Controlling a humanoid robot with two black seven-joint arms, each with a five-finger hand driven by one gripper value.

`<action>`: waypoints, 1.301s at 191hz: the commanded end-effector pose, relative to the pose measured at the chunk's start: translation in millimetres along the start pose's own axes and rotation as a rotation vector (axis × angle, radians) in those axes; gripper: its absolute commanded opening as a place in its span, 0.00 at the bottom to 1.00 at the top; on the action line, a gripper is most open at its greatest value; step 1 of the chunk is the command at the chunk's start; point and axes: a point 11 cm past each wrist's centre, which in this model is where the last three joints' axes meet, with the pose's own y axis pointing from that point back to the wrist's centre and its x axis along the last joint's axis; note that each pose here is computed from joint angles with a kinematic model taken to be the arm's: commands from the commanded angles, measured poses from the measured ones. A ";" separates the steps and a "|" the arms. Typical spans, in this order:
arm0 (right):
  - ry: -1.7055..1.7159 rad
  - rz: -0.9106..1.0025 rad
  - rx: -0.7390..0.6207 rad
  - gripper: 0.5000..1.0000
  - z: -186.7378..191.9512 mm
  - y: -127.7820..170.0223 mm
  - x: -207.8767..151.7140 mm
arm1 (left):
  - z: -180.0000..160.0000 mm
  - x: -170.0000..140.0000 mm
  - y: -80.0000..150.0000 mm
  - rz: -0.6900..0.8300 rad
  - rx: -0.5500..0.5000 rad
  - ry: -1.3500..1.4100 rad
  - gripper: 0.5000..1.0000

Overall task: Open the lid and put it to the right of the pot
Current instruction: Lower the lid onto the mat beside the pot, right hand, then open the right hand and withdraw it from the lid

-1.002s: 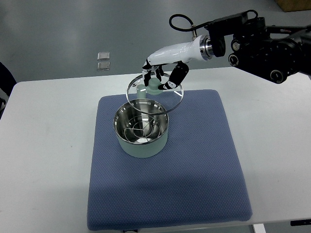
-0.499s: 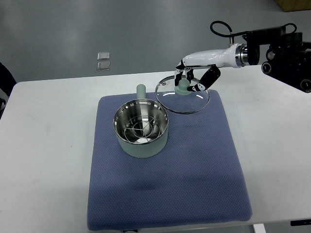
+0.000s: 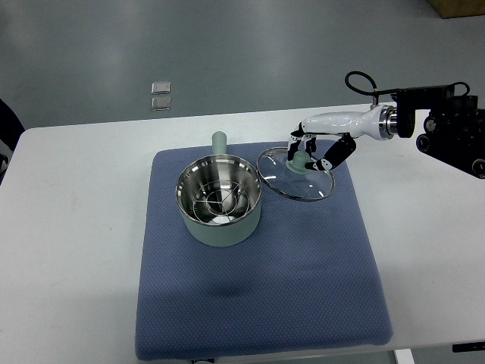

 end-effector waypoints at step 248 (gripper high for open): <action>-0.820 0.381 0.018 0.86 32.7 9.7 21.4 | -0.3 0.1 0.0 0.000 0.002 0.000 1.00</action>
